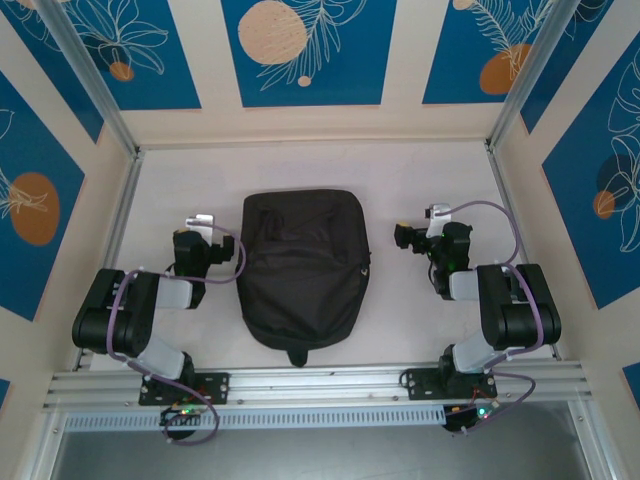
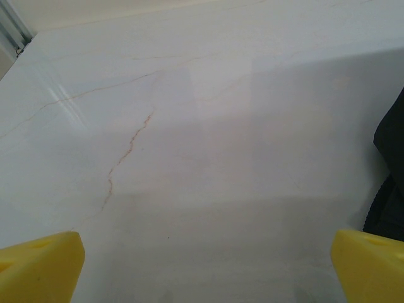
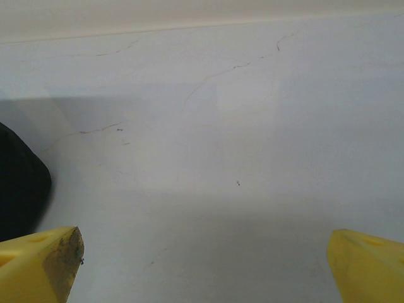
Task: Pack the student bag
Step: Reset both arms
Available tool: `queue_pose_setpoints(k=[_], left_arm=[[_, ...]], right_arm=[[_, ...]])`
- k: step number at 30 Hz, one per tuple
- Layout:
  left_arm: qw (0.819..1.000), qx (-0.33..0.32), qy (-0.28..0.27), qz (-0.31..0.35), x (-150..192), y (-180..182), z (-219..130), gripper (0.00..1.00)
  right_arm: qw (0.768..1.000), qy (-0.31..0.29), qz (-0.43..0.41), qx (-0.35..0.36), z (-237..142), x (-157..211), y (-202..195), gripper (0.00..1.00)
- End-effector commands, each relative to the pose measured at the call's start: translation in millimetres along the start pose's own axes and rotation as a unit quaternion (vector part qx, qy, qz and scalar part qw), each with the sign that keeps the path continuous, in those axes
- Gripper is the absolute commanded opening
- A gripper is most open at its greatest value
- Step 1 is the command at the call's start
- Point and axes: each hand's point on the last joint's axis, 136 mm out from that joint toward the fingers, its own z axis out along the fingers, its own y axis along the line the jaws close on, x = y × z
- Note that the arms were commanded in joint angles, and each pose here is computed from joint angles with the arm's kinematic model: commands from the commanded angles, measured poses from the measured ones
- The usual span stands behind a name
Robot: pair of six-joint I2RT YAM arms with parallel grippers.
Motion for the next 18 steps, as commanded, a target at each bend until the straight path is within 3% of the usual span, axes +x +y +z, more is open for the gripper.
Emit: queue_pose_setpoints(k=[1, 18], left_arm=[[1.0, 0.006, -0.025, -0.009, -16.1, 1.2, 1.2, 1.0], [1.0, 0.009, -0.024, -0.011, -16.0, 1.2, 1.9, 1.0]], right_arm=[[1.0, -0.011, 0.002, 0.002, 0.5, -8.4, -1.7, 0.99], [1.0, -0.011, 0.001, 0.001, 0.4, -8.4, -1.6, 0.99]])
